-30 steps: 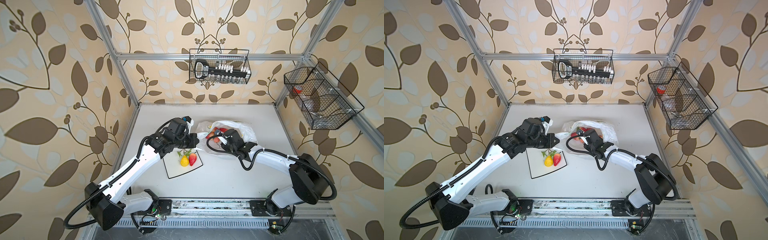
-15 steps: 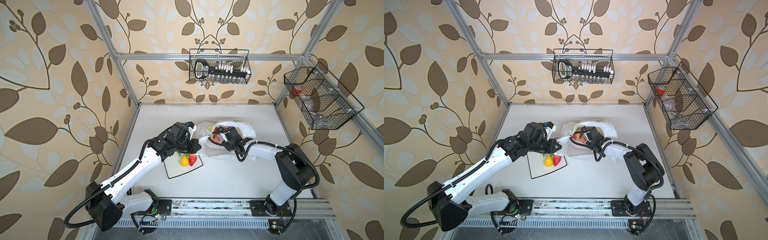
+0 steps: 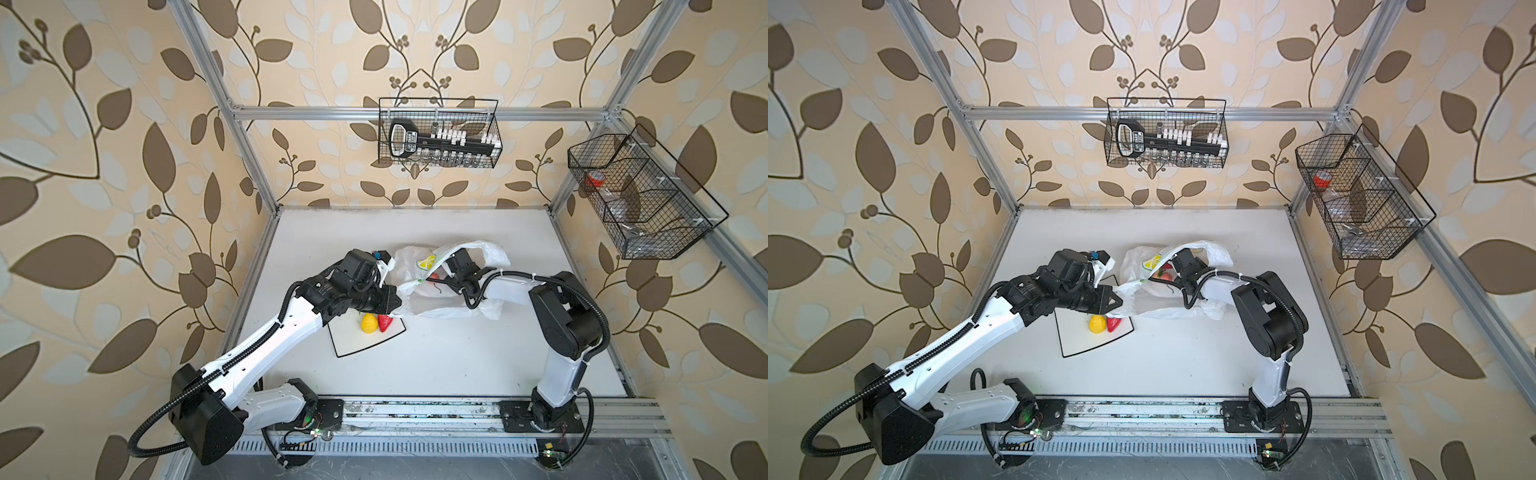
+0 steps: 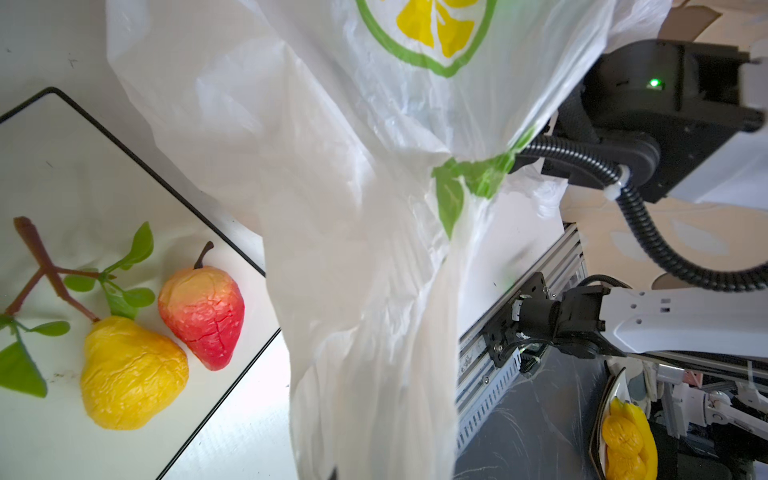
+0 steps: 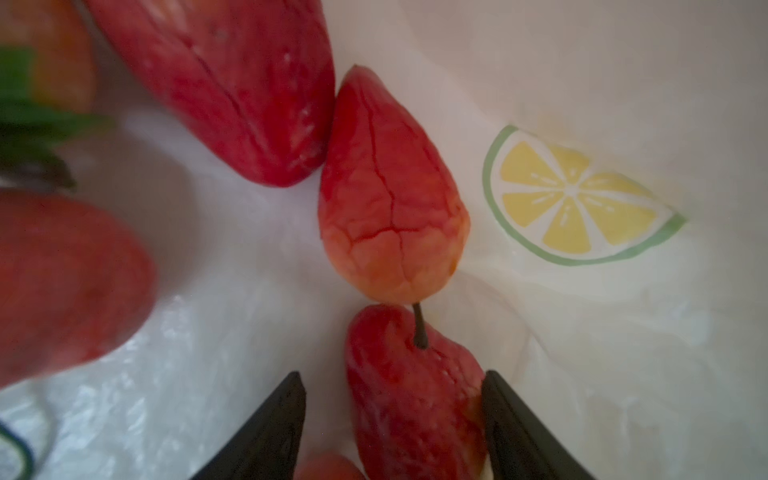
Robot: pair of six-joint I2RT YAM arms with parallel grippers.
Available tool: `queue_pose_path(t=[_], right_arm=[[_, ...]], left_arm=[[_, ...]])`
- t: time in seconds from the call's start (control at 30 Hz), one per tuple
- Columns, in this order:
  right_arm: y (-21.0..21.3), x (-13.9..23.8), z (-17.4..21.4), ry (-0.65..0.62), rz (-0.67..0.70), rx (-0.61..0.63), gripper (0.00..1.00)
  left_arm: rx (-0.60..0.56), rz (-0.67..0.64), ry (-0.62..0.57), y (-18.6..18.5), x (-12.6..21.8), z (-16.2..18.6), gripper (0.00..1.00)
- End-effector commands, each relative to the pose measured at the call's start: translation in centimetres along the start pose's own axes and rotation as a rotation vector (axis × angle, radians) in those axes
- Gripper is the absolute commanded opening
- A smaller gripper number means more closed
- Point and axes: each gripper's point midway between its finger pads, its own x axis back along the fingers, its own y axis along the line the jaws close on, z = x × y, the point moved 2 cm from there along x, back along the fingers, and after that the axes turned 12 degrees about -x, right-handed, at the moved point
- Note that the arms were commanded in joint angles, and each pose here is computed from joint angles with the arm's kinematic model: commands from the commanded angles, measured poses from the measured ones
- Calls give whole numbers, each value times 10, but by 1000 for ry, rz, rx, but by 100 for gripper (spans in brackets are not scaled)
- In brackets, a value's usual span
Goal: Take the fake fruits out of the plastic bag
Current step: 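Close the right gripper on a red strawberry inside the bag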
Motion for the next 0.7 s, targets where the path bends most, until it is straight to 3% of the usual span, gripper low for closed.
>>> queue_pose_path(t=[0.0, 0.33, 0.67], right_arm=[[1, -12, 9, 47, -1, 31, 65], [-6, -17, 28, 113, 44, 99, 49], [-20, 22, -9, -18, -17, 43, 39]], left_arm=[[-50, 29, -11, -10, 9, 2, 0], [-60, 5, -37, -9, 14, -3, 0], [-36, -48, -74, -1, 12, -12, 0]])
